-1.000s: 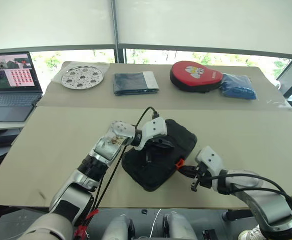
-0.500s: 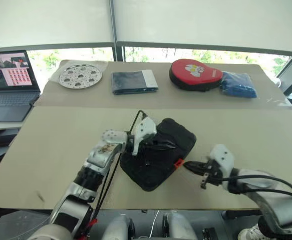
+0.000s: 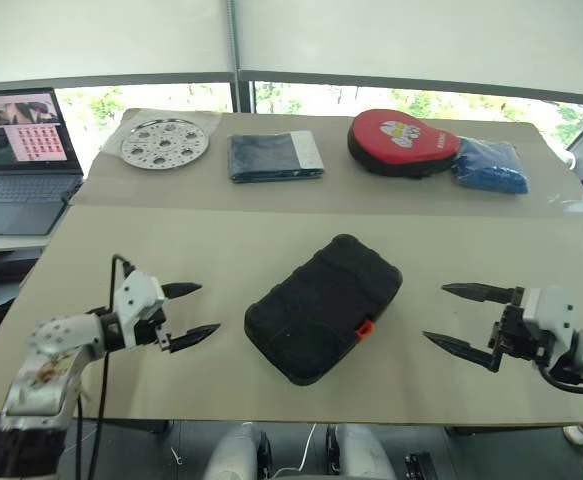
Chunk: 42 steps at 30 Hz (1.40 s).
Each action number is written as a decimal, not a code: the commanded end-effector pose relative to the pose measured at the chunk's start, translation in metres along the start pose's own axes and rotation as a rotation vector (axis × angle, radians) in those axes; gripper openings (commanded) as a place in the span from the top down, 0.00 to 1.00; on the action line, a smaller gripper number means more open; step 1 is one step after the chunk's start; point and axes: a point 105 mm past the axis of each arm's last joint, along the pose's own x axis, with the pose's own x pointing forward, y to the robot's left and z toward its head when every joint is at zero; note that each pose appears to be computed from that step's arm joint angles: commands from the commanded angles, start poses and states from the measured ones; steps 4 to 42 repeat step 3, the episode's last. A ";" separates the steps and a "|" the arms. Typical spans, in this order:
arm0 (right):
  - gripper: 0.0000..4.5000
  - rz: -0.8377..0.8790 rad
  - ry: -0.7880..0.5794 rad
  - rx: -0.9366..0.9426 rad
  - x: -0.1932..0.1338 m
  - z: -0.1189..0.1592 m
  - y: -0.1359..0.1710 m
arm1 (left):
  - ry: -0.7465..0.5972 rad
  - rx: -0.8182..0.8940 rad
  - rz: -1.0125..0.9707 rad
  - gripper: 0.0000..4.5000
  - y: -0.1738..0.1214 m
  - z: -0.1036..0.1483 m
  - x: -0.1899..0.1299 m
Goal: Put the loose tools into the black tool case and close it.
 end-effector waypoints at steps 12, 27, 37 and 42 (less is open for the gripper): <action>0.02 0.060 0.048 -0.111 -0.011 -0.011 -0.002 | -0.004 0.068 0.100 0.00 -0.002 -0.001 -0.023; 0.02 0.060 0.048 -0.111 -0.011 -0.011 -0.002 | -0.004 0.068 0.100 0.00 -0.002 -0.001 -0.023; 0.02 0.060 0.048 -0.111 -0.011 -0.011 -0.002 | -0.004 0.068 0.100 0.00 -0.002 -0.001 -0.023; 0.02 0.060 0.048 -0.111 -0.011 -0.011 -0.002 | -0.004 0.068 0.100 0.00 -0.002 -0.001 -0.023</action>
